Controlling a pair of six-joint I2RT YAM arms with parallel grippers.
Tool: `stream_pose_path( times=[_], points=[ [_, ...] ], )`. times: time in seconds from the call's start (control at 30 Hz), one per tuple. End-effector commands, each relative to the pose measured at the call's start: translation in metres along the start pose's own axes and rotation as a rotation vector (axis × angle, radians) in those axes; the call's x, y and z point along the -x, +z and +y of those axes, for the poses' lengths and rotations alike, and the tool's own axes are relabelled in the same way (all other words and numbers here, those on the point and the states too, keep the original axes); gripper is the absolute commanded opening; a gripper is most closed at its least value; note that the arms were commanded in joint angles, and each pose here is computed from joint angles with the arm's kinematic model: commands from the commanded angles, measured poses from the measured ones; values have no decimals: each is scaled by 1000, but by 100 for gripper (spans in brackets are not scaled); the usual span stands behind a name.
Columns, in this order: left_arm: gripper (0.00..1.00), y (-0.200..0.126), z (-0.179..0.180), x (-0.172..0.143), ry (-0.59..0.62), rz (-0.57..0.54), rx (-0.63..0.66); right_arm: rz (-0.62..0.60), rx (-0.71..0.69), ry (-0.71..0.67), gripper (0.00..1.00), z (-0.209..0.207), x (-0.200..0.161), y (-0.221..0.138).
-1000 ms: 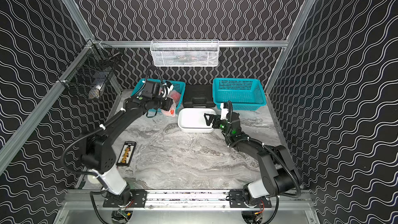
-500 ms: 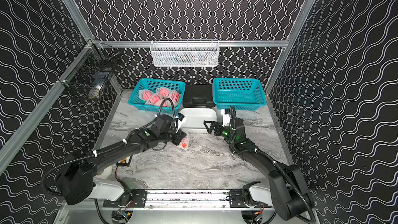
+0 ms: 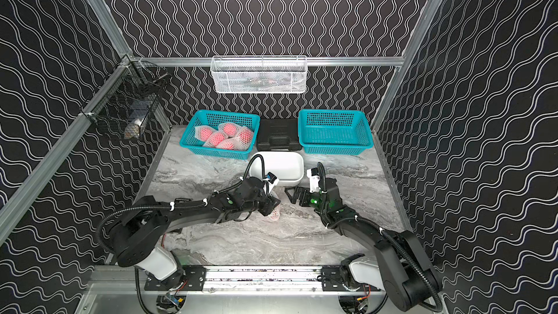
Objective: Remove foam nets from apples
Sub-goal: Place the apple at the center of the board.
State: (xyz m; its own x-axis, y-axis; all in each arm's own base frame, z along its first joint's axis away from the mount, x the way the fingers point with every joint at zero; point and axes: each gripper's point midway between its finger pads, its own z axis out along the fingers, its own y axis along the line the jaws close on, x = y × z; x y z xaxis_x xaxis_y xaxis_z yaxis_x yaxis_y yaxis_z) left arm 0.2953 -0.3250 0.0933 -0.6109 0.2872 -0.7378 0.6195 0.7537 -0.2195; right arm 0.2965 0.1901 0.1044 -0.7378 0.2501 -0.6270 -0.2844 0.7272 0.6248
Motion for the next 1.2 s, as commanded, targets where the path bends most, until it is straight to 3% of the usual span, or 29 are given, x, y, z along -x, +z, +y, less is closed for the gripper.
stream_pose_path(
  times=[0.0,0.1,0.2,0.3,0.57,0.73,1.17],
  points=[
    [63,-6,6,19,18,-70,36,5,19,-13,100,4,0,2],
    [71,-18,13,29,-12,-109,40,22,25,-6,100,6,-3,2],
    [86,-33,17,41,-51,-152,18,37,46,-9,100,11,-5,0],
    [90,-45,23,48,-68,-173,23,39,52,-15,100,14,-5,-5],
    [88,-52,56,29,-183,-145,48,112,57,-32,100,22,-24,-6],
    [88,-60,70,9,-225,-131,88,183,61,-120,100,43,-39,2],
    [88,-84,76,-26,-261,-172,103,335,-54,-205,100,54,-48,39]
  ],
)
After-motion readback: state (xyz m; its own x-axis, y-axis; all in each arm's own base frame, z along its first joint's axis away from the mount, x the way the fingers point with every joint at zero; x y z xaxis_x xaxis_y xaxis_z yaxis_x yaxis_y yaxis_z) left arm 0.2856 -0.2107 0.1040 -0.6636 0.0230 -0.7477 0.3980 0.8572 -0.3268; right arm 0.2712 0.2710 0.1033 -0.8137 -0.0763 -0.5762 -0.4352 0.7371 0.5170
